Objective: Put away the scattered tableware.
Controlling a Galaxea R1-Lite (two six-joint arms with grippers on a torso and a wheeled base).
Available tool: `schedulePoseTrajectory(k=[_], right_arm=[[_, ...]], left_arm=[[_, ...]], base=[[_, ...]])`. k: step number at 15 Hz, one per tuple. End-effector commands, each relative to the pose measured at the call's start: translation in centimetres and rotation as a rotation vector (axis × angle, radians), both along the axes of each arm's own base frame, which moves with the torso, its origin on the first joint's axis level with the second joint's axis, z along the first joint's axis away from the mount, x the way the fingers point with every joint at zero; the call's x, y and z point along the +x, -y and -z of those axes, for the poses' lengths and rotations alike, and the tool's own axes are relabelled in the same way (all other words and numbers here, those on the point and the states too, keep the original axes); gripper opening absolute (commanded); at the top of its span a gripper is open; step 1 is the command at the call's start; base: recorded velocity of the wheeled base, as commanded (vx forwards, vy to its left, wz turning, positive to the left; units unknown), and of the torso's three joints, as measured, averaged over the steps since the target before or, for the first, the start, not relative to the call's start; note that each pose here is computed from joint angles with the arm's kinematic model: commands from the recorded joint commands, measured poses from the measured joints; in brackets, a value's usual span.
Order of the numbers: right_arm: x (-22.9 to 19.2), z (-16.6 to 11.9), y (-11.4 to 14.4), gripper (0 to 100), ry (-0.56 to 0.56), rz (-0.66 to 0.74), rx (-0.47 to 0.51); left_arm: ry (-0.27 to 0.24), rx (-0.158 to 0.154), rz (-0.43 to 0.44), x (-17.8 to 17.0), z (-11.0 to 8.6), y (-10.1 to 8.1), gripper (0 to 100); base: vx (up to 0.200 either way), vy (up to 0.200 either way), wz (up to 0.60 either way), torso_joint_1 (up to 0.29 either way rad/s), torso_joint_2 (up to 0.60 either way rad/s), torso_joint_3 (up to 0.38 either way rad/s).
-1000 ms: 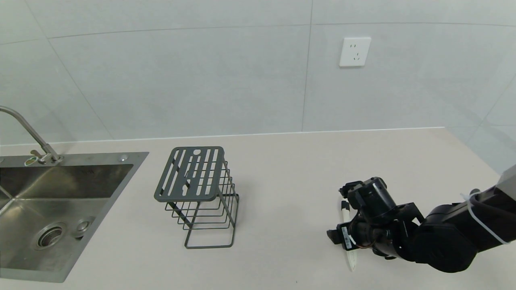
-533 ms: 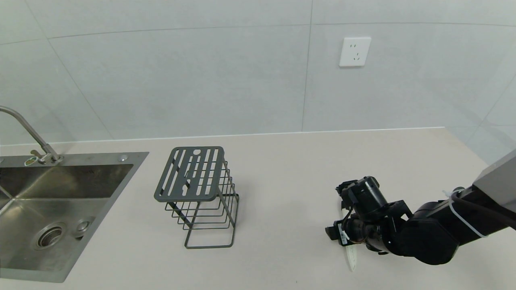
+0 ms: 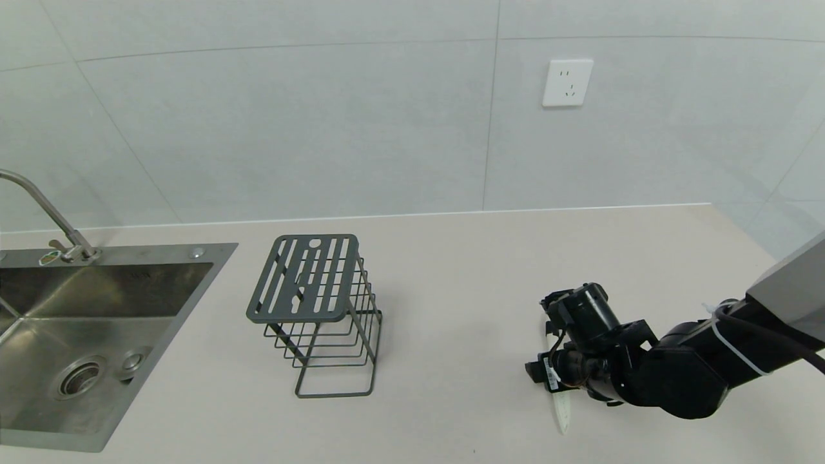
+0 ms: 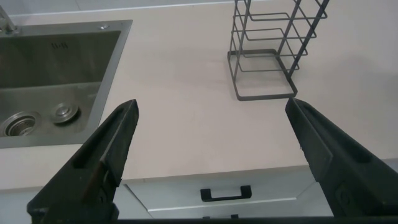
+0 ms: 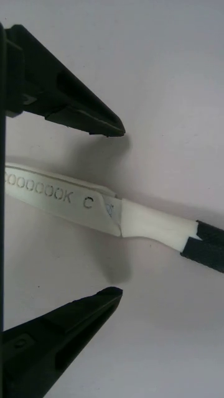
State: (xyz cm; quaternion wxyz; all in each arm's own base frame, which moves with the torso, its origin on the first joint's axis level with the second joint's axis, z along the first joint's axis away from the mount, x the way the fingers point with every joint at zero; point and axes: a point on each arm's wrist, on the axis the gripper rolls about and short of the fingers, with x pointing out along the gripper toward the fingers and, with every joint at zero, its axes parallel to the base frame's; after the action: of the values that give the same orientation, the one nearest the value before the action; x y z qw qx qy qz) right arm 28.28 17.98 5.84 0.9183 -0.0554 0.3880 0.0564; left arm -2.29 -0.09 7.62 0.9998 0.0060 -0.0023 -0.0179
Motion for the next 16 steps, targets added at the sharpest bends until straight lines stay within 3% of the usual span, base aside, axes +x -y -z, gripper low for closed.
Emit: schedulePoseTrajectory(k=[1,8,16], right_arm=[[0.0,0.5,-0.1,0,-0.013,-0.003,-0.01],[0.1,0.3,-0.1,0,-0.005,-0.005,-0.011],[-1.7,-7.3,0.8,0,0.193,-0.027,0.106]], left_arm=[[0.0,0.0,0.001,0.0,0.0,0.0,100],[0.0,0.002,0.0,0.0,0.0,0.0,100],[0.0,0.005,0.0,0.0,0.0,0.0,100]], base=[[0.0,0.0,0.0,0.0,0.0,0.0],[0.0,0.0,0.0,0.0,0.0,0.0],[0.0,0.0,0.0,0.0,0.0,0.0]])
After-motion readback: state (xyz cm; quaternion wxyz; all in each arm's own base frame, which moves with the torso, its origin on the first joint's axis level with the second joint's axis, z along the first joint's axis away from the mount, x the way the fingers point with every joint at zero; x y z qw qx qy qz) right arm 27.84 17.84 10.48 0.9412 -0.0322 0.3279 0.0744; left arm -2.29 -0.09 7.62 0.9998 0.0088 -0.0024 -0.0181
